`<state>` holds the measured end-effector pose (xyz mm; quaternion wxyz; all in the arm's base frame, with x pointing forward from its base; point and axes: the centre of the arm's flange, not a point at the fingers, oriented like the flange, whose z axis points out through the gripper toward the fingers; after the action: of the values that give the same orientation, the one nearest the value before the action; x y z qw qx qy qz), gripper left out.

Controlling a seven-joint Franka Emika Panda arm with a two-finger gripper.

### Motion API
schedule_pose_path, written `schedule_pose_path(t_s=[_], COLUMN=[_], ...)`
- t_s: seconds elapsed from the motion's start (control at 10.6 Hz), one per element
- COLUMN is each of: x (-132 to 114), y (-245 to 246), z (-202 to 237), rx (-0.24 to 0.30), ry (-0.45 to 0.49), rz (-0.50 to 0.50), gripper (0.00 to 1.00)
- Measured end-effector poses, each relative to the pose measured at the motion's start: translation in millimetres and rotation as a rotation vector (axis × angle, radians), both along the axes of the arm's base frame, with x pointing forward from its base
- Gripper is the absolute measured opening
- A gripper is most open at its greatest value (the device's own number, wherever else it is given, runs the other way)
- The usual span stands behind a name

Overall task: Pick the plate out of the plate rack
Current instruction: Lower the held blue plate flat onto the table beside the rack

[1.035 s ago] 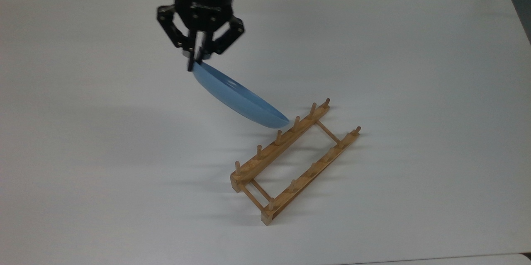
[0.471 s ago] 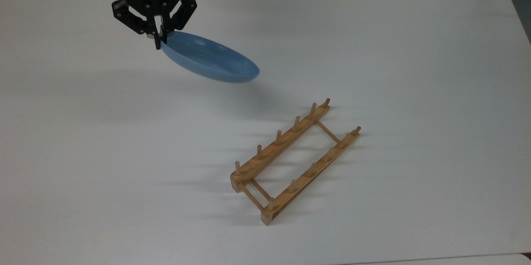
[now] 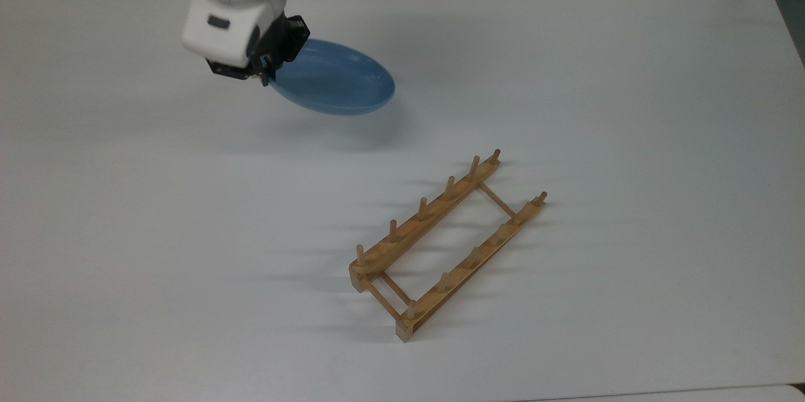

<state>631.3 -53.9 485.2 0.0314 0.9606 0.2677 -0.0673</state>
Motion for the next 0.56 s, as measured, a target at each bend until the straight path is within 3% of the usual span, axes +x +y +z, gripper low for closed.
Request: schedule_pose_path(t_s=[0.56], x=[-1.9], y=[10.8], z=[-133.7], rx=[0.044], ry=[0.338], rz=[0.102], gripper=[0.07])
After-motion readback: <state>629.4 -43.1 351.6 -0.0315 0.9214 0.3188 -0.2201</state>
